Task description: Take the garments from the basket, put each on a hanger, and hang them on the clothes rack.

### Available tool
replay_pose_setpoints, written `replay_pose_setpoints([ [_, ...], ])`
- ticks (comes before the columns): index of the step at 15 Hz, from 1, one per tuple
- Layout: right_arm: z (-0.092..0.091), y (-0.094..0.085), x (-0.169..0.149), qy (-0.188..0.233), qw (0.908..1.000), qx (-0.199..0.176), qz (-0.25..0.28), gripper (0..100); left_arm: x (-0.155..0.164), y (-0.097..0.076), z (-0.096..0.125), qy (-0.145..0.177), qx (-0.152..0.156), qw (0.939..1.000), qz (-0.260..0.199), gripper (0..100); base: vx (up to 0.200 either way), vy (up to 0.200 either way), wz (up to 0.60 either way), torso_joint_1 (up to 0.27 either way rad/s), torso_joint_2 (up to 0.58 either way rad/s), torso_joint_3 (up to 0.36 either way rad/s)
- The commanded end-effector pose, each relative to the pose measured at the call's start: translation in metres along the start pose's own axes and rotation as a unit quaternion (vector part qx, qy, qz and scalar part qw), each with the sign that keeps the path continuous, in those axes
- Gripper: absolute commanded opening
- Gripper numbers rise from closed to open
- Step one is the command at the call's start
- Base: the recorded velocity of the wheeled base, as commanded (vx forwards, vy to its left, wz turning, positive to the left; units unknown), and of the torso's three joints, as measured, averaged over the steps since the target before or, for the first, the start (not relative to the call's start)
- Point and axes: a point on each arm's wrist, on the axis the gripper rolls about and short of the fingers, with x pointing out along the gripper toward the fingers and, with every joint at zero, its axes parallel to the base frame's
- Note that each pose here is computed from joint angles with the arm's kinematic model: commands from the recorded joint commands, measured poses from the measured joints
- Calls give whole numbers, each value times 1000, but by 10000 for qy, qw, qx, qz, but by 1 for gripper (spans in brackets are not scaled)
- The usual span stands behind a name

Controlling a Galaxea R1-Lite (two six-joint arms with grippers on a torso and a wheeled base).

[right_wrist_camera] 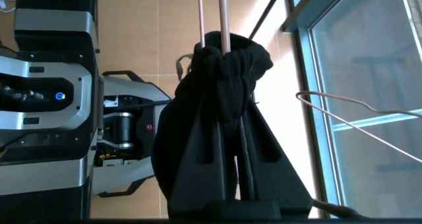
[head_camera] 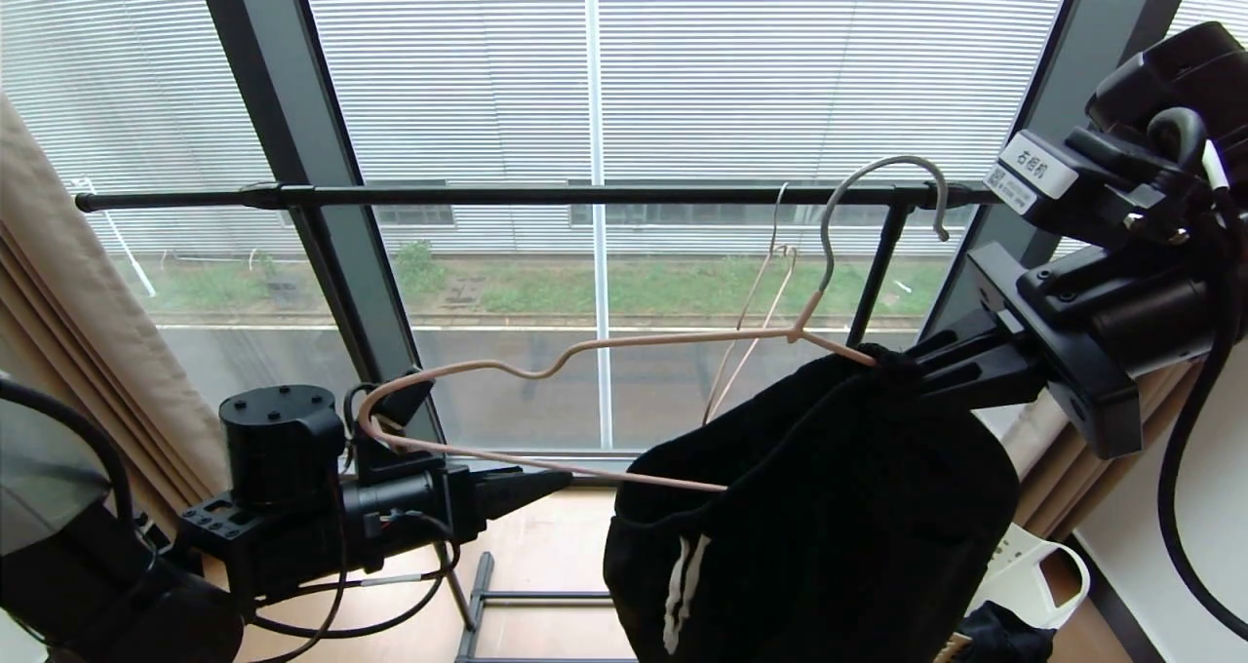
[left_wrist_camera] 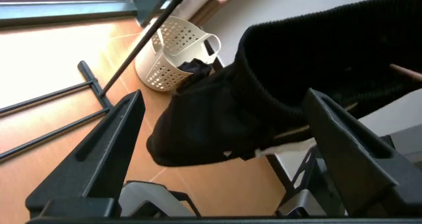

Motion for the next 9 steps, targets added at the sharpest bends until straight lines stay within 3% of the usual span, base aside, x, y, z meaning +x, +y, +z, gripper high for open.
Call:
replay_pose_setpoints([
  [1, 4, 7, 0, -34, 9999, -104, 62, 0, 13, 1, -8, 144, 6, 9998, -107, 100, 0, 0, 0, 0, 0, 0],
  [9, 11, 13, 5, -88, 9995, -249, 200, 0, 25, -15, -24, 468, 93, 9982, -362, 100, 0, 0, 0, 0, 0, 0],
])
